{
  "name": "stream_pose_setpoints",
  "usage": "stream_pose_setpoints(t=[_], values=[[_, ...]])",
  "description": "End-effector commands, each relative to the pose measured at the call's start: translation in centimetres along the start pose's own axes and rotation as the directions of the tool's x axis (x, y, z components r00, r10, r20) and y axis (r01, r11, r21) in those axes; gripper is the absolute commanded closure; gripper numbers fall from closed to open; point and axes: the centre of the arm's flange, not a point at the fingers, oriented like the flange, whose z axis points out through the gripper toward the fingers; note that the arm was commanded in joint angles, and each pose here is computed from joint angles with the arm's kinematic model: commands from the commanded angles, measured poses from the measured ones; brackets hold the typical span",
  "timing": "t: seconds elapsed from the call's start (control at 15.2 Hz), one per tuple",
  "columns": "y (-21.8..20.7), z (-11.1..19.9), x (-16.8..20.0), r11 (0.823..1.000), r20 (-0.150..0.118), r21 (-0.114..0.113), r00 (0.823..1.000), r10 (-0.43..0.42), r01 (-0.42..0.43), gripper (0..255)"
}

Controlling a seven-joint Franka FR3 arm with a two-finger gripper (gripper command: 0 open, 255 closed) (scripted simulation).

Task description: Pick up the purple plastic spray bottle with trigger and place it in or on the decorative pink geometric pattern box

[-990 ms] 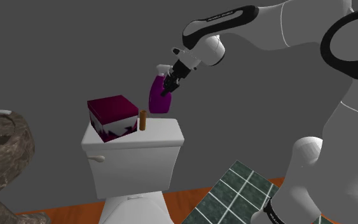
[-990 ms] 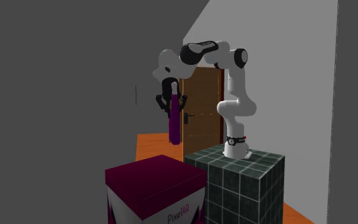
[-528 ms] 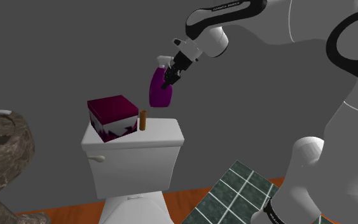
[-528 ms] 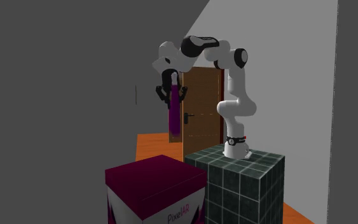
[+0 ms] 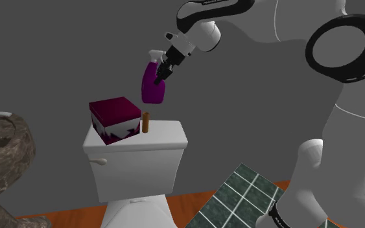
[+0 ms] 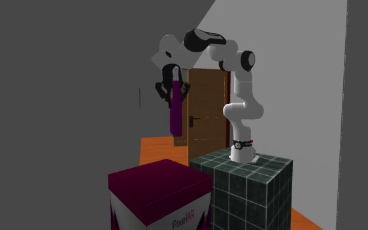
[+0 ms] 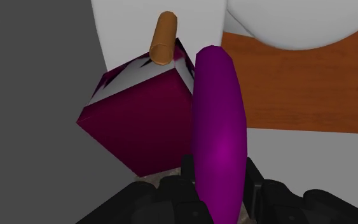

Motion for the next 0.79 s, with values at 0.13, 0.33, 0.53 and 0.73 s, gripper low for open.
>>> stream_pose_setpoints(t=[0.13, 0.33, 0.53, 0.73], values=[[2.1, 2.5, 4.2, 1.000, -0.001, 0.000, 1.000, 0.000, 0.000, 255], [3.7, 4.5, 7.2, 1.000, -0.001, 0.000, 1.000, 0.000, 0.000, 255], [5.4, 6.5, 10.2, 1.000, -0.001, 0.000, 1.000, 0.000, 0.000, 255], [7.0, 8.4, 13.2, 1.000, -0.001, 0.000, 1.000, 0.000, 0.000, 255]])
